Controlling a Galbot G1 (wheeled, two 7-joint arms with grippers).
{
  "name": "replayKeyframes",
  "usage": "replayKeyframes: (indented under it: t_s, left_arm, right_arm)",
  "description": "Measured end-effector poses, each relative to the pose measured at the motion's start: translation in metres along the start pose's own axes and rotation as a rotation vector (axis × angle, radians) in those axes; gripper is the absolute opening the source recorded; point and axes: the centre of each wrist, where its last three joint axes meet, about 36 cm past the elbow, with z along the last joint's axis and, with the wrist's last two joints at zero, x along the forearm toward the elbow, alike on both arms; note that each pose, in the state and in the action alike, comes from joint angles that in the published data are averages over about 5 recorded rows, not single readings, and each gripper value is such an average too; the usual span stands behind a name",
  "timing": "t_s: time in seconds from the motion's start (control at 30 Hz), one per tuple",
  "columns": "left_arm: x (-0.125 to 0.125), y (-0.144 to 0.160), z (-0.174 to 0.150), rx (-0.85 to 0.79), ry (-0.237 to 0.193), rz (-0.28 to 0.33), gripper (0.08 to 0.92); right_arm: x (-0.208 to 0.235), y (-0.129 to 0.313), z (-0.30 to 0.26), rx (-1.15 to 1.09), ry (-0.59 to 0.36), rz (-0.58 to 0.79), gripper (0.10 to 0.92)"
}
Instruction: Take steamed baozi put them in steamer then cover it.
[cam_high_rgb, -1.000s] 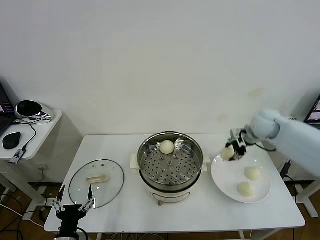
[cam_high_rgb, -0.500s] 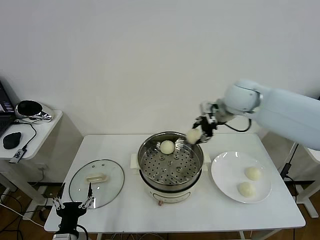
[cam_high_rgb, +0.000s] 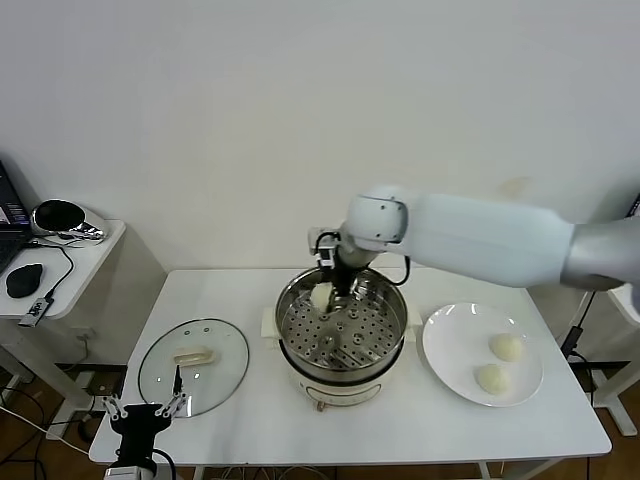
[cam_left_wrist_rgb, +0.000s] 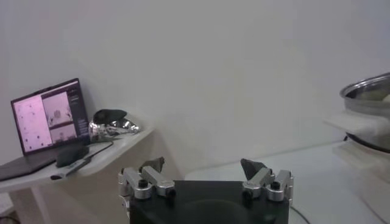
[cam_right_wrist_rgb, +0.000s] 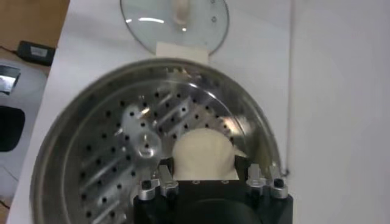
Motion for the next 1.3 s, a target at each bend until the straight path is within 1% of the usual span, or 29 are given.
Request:
replayKeyframes:
  t_s: [0.3,0.5,0.6,0.7,0.77,0.87,1.07,1.3]
  left_arm:
    - [0.000,0.000,0.001,0.005,0.001,-0.003,0.823]
    - [0.000,-0.001,0.001,0.008,0.002,-0.004,0.823]
    - [0.000,-0.001,0.003,0.007,0.004,-0.004,0.823]
    - [0.000,-0.001,0.003,0.008,0.004,-0.005,0.823]
    - [0.000,-0.001,0.002,0.008,0.002,-0.004,0.823]
    - [-0.001,-0.001,0.001,0.007,-0.001,-0.003,0.823]
    - [-0.002,0.000,-0.002,0.006,-0.012,0.002,0.823]
    - [-0.004,-0.004,-0.007,0.010,-0.026,0.018,0.823]
  right_arm:
    - [-0.033,0.003,-0.019,-0.012,0.027,-0.018,0.611]
    - [-0.047,0.006,-0.024,-0.020,0.033,-0.032,0.613]
    - [-0.048,0.006,-0.025,-0.024,0.032,-0.038,0.644]
    - [-0.045,0.005,-0.026,-0.026,0.028,-0.043,0.717]
    - [-0.039,0.004,-0.026,-0.026,0.023,-0.043,0.772]
    - [-0.026,0.002,-0.024,-0.024,0.019,-0.041,0.814]
    - [0.021,-0.001,0.000,-0.018,0.029,-0.029,0.823]
    - [0.078,0.010,0.069,-0.002,0.073,-0.022,0.823]
